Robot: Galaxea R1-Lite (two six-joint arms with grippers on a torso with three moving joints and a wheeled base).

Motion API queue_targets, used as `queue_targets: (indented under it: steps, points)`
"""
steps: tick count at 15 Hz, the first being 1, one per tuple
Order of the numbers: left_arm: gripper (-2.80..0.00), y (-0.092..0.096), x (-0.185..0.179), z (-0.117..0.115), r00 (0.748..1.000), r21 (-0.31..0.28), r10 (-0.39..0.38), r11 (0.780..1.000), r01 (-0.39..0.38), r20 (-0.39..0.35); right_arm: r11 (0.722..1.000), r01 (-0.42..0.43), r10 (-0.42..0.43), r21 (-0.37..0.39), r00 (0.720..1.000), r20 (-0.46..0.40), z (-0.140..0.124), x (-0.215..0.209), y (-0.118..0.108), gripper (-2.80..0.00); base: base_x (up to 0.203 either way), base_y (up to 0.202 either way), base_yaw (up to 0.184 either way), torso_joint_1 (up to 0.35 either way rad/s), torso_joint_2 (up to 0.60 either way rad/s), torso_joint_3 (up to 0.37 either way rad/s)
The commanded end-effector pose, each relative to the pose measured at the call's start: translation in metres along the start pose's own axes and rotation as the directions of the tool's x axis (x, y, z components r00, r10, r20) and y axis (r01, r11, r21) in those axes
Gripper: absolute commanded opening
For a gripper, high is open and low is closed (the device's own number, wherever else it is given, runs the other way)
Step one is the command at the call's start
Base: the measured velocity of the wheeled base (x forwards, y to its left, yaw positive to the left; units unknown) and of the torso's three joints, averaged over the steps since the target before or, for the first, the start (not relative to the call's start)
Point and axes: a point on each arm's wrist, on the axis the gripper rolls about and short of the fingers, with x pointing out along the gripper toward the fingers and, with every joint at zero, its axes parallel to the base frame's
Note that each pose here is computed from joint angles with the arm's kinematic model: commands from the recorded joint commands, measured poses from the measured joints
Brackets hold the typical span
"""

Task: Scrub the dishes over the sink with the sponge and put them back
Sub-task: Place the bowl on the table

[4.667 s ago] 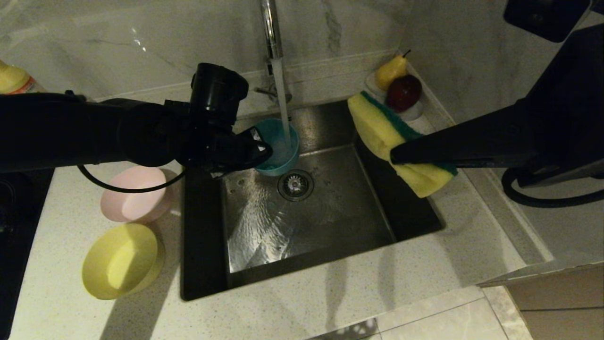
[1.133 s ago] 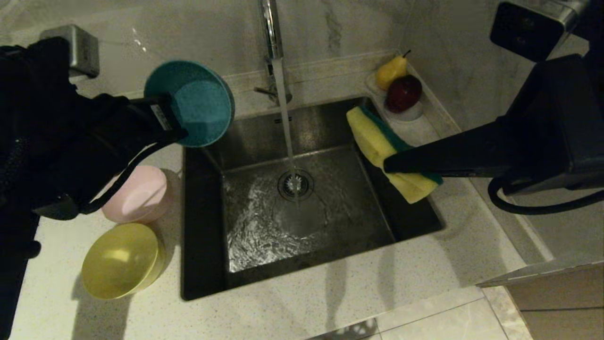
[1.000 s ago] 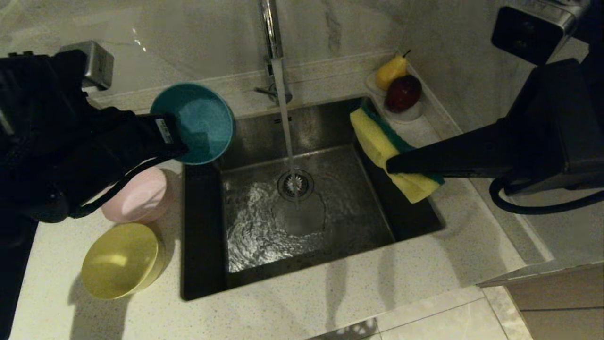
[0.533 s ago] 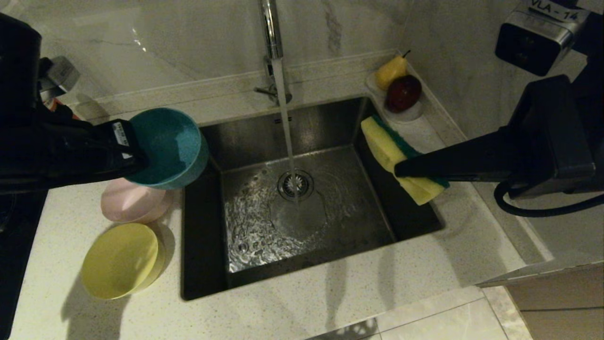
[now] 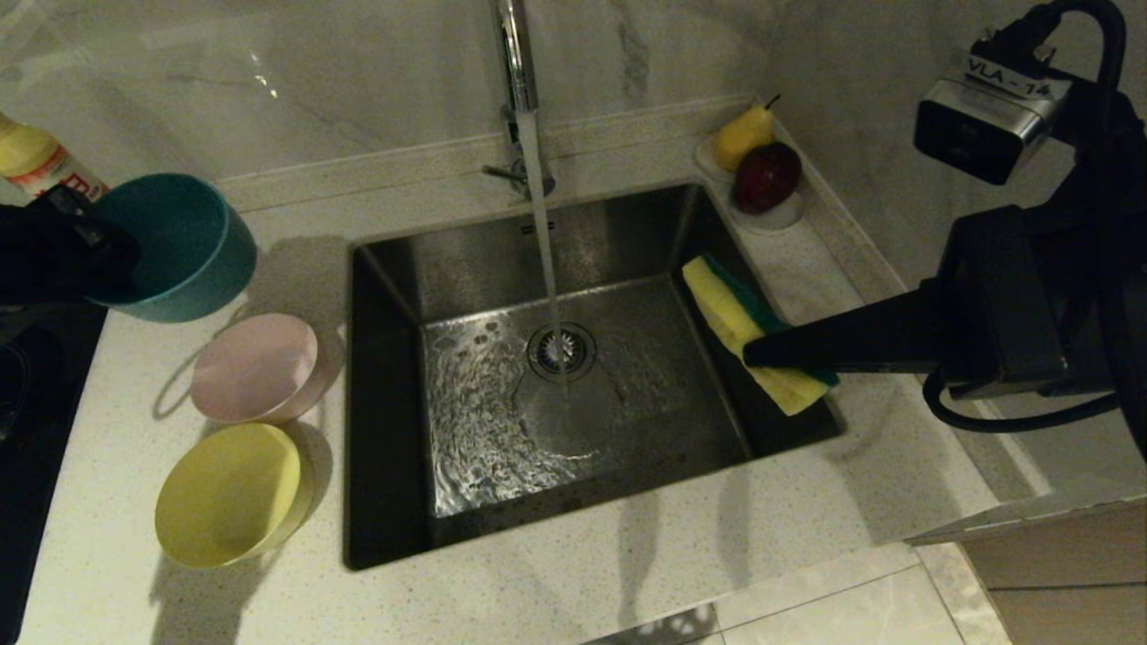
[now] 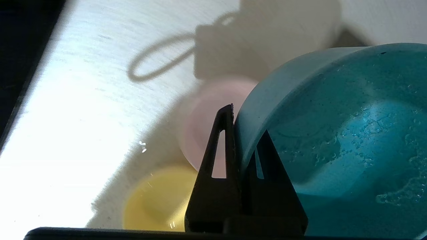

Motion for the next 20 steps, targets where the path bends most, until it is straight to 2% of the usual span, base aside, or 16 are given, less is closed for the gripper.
queue_targets:
  steps: [1, 3, 5, 9, 11, 13, 20]
  points:
    - [-2.80, 0.027, 0.013, 0.019, 0.997, -0.104, 0.074, 0.992, -0.072, 0.014, 1.000, 0.004, -0.004, 0.007, 1.000, -0.005, 0.000, 0.001, -0.002, -2.80, 0.000, 0.000, 0.000, 0.000, 0.00, 0.000]
    - [-2.80, 0.050, 0.024, 0.033, 0.994, -0.202, 0.113, 0.973, -0.109, 0.009, 1.000, 0.002, -0.002, 0.009, 1.000, -0.015, 0.000, 0.004, -0.003, -2.80, 0.000, 0.000, 0.000, 0.000, 0.00, 0.000]
    - [-2.80, 0.072, 0.032, 0.044, 0.985, -0.286, 0.170, 0.945, -0.159, 0.013, 1.000, 0.012, -0.011, 0.015, 1.000, -0.011, 0.001, 0.004, -0.006, -2.80, 0.000, 0.000, 0.000, 0.000, 0.00, 0.000]
    - [-2.80, 0.114, 0.054, 0.058, 0.959, -0.374, 0.282, 0.888, -0.266, -0.013, 1.000, 0.005, -0.005, 0.012, 1.000, -0.005, 0.002, 0.001, -0.005, -2.80, 0.000, 0.000, 0.000, 0.000, 0.00, 0.000]
    - [-2.80, 0.138, 0.067, 0.063, 0.942, -0.429, 0.332, 0.846, -0.318, -0.044, 1.000, 0.007, -0.007, 0.013, 1.000, 0.013, 0.004, -0.003, -0.004, -2.80, 0.000, 0.000, 0.000, 0.000, 0.00, 0.000]
    - [-2.80, 0.161, 0.080, 0.069, 0.925, -0.472, 0.377, 0.807, -0.354, -0.049, 1.000, 0.009, -0.009, 0.015, 1.000, 0.016, 0.005, -0.004, -0.005, -2.80, 0.000, 0.000, 0.000, 0.000, 0.00, 0.000]
    - [-2.80, 0.216, 0.101, 0.080, 0.885, -0.550, 0.462, 0.726, -0.413, -0.055, 1.000, 0.016, -0.016, 0.021, 1.000, 0.006, 0.003, -0.001, -0.008, -2.80, 0.000, 0.000, 0.000, 0.000, 0.00, 0.000]
